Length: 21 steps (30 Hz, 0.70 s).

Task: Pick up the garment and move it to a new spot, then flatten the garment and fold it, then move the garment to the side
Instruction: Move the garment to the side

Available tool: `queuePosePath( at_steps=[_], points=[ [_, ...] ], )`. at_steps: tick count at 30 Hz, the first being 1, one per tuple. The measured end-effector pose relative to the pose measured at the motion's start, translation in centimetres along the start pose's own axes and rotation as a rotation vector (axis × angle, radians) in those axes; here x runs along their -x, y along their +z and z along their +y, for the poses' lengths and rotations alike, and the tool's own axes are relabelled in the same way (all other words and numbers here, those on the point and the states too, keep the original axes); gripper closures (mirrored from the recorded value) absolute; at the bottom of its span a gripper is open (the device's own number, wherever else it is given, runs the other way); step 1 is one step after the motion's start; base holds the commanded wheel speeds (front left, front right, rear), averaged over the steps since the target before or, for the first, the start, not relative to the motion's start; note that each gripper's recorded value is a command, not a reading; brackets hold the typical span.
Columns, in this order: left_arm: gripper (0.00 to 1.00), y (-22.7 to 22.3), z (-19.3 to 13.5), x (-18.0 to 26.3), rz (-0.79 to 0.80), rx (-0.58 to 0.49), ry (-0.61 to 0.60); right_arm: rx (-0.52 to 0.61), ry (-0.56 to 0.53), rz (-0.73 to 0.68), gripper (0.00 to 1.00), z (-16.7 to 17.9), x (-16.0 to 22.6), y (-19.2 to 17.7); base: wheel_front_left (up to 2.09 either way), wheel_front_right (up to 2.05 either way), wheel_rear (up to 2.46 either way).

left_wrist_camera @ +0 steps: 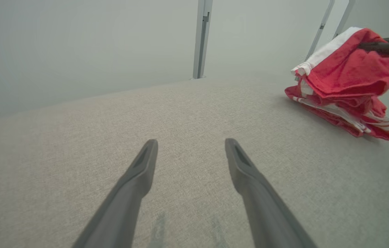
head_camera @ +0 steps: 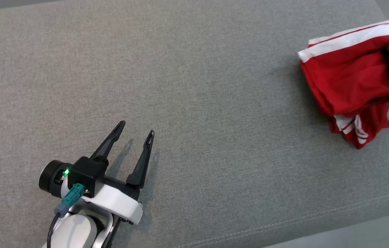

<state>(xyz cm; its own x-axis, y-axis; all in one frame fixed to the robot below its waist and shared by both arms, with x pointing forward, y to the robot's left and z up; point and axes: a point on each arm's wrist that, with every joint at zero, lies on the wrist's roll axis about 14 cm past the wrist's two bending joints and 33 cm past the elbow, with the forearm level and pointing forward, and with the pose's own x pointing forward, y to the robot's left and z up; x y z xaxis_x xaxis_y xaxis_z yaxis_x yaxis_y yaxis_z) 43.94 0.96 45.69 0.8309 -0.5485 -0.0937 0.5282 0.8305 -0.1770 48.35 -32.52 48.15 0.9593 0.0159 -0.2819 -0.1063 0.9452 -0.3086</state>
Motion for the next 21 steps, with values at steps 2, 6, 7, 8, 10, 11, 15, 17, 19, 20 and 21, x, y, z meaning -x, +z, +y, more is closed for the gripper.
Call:
queuePosePath(
  at_steps=[2,6,7,8,10,11,15,17,19,20,21],
  points=[
    [0.00,-0.3,0.5,-0.3,0.004,0.006,0.005,0.015,-0.025,0.031,1.00,-1.4,-0.8,-0.6,0.00,0.00,0.00],
    [0.00,-1.0,1.3,-0.8,0.013,0.018,0.014,0.031,-0.059,0.105,0.23,-2.9,-2.0,-2.8,0.00,0.00,0.00],
    [0.00,-1.2,1.5,-0.8,0.017,0.020,0.017,0.033,-0.062,0.124,0.00,-3.0,-2.2,-3.4,0.00,0.00,0.00],
    [0.00,-1.4,1.6,-0.8,0.021,0.022,0.017,0.031,-0.064,0.141,0.00,-2.9,-2.3,-4.0,0.00,0.00,0.00],
    [0.00,-1.5,1.9,-1.0,0.020,0.022,0.022,0.028,-0.065,0.173,0.00,-2.8,-2.5,-5.1,0.00,0.00,0.00],
    [0.00,-1.5,2.0,-1.0,0.020,0.022,0.022,0.031,-0.067,0.189,0.00,-2.8,-2.3,-5.6,0.00,0.00,0.00],
    [0.00,-1.2,1.7,-1.1,0.014,0.015,0.017,0.027,-0.090,0.219,0.00,-3.2,-1.5,-6.3,0.00,0.00,0.00],
    [0.00,-0.8,1.6,-1.0,0.007,0.008,0.014,0.012,-0.109,0.205,0.00,-3.7,-1.1,-5.8,0.00,0.00,0.00],
    [0.00,-0.3,1.4,-0.9,-0.005,-0.003,0.013,-0.010,-0.132,0.156,0.00,-4.4,-0.8,-4.3,0.00,0.00,0.00],
    [0.00,0.1,1.3,-0.9,-0.014,-0.007,0.013,-0.032,-0.145,0.110,0.00,-4.8,-0.8,-3.0,0.00,0.00,0.00],
    [0.00,0.4,1.3,-0.8,-0.023,-0.013,0.014,-0.043,-0.154,0.061,0.00,-5.3,-0.7,-1.4,0.00,0.00,0.00]
  ],
)
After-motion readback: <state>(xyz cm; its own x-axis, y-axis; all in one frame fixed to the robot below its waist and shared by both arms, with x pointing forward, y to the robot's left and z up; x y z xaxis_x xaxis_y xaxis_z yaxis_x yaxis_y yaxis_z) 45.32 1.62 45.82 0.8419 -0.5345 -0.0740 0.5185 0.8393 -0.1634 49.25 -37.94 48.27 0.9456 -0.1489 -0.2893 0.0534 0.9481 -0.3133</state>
